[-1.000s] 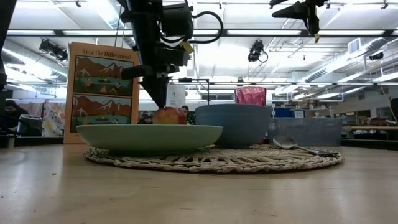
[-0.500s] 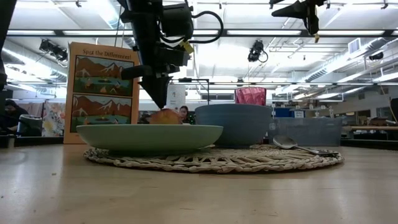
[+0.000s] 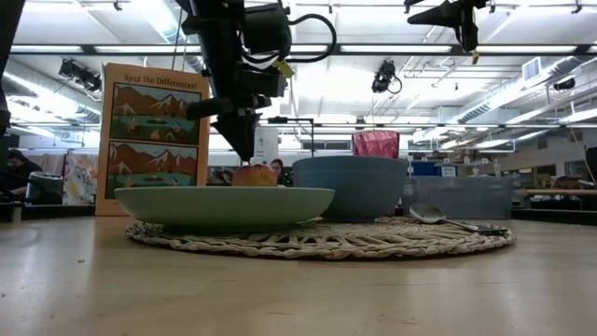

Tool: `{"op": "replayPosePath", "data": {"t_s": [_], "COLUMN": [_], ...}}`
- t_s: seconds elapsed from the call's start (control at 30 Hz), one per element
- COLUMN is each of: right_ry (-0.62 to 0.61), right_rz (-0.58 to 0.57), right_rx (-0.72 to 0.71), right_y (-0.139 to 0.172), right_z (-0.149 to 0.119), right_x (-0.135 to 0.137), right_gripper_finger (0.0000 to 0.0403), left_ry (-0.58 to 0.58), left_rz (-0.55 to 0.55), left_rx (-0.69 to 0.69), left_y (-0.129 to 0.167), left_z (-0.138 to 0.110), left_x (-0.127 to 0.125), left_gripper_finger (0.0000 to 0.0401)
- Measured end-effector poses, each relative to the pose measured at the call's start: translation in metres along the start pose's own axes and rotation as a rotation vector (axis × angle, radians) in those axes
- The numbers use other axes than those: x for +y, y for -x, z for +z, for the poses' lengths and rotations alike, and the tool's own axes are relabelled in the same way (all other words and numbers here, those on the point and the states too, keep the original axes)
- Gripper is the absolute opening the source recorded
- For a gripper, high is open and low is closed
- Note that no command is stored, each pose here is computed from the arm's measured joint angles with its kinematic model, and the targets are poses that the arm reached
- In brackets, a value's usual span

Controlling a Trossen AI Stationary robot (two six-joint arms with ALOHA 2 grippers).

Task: Arrange a breakfast setting
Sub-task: Adjust the red apple on the brown table mat, then pour the cereal from the orange cereal box into the blue bowl

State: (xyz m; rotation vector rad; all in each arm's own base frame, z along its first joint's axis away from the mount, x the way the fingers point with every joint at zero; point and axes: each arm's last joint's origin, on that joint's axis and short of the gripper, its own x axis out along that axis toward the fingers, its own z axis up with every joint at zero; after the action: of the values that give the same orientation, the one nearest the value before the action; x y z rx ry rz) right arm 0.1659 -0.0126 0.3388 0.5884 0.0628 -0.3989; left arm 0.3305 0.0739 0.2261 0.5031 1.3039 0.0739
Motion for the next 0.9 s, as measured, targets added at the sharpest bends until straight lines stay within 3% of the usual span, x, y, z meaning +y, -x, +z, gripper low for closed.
{"op": "replayPosePath", "data": {"t_s": [0.47, 0.7, 0.9], "right_ry": [0.000, 0.007, 0.043], "right_rz": [0.000, 0.001, 0.001], "right_rx": [0.000, 0.000, -0.005], "right_y": [0.000, 0.000, 0.000], "right_z": [0.000, 0.000, 0.000], "right_x": [0.000, 0.000, 0.000], "right_gripper_finger": [0.0140, 0.0140, 0.0140], "left_ry": [-0.004, 0.005, 0.069], "left_rz": [-0.002, 0.015, 0.058], "left_rx": [0.002, -0.029, -0.120], "left_y": [0.003, 0.015, 0.050], "left_z": [-0.001, -0.004, -0.012], "left_x": [0.000, 0.003, 0.009], "left_gripper_finger": [0.0058, 0.0119, 0.0173]}}
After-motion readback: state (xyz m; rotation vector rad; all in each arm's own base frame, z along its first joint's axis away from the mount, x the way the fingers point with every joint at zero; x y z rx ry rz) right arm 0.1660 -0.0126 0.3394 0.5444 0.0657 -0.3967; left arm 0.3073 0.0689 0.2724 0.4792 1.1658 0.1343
